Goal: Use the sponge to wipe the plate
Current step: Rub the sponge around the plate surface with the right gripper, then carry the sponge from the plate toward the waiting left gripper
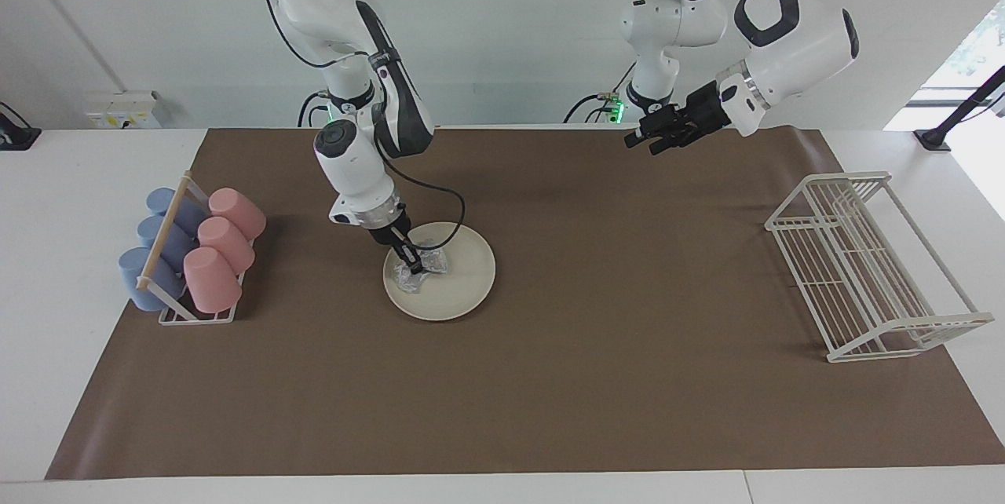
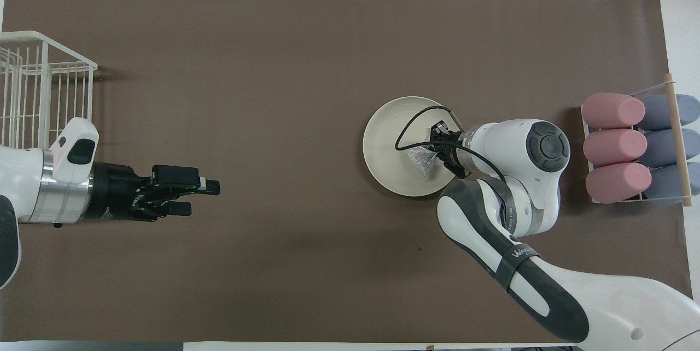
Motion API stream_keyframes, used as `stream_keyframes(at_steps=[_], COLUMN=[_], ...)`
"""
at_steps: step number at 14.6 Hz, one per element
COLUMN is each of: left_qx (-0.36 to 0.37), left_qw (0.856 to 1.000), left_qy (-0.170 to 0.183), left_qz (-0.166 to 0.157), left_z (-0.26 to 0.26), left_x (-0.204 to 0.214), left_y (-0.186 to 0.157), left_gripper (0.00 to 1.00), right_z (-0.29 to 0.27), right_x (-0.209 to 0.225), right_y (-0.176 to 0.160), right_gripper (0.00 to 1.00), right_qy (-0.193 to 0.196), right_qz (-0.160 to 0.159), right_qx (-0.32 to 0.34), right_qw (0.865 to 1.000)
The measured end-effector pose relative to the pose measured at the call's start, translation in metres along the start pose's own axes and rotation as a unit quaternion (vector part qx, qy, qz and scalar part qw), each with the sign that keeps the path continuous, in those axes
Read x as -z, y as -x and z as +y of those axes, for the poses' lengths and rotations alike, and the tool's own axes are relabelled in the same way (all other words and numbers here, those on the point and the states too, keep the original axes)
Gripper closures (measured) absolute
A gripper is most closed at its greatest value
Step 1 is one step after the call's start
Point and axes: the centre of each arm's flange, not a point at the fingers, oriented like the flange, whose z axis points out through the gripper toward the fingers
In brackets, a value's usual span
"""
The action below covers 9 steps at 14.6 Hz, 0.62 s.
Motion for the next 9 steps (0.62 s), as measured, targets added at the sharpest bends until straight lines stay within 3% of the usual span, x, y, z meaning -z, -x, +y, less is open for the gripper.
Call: stream_keyframes(at_steps=[5, 9], left_qx=[0.005, 0.006], left_qw=[1.0, 1.0], left_qy=[0.0, 0.0], left_qz=[0.0, 0.001], left_z=[0.001, 0.002], left_x=[0.0, 0.001], left_y=[0.0, 0.0], left_gripper=[0.0, 0.0], right_z=[-0.01, -0.012], right_x=[-0.009, -0.009], right_y=[0.055, 0.061], right_gripper=[0.91, 0.91], right_qy=[0.007, 0.007], right_qz=[-0.011, -0.011], right_qx=[-0.031, -0.036], right_qw=[0.999, 0.999])
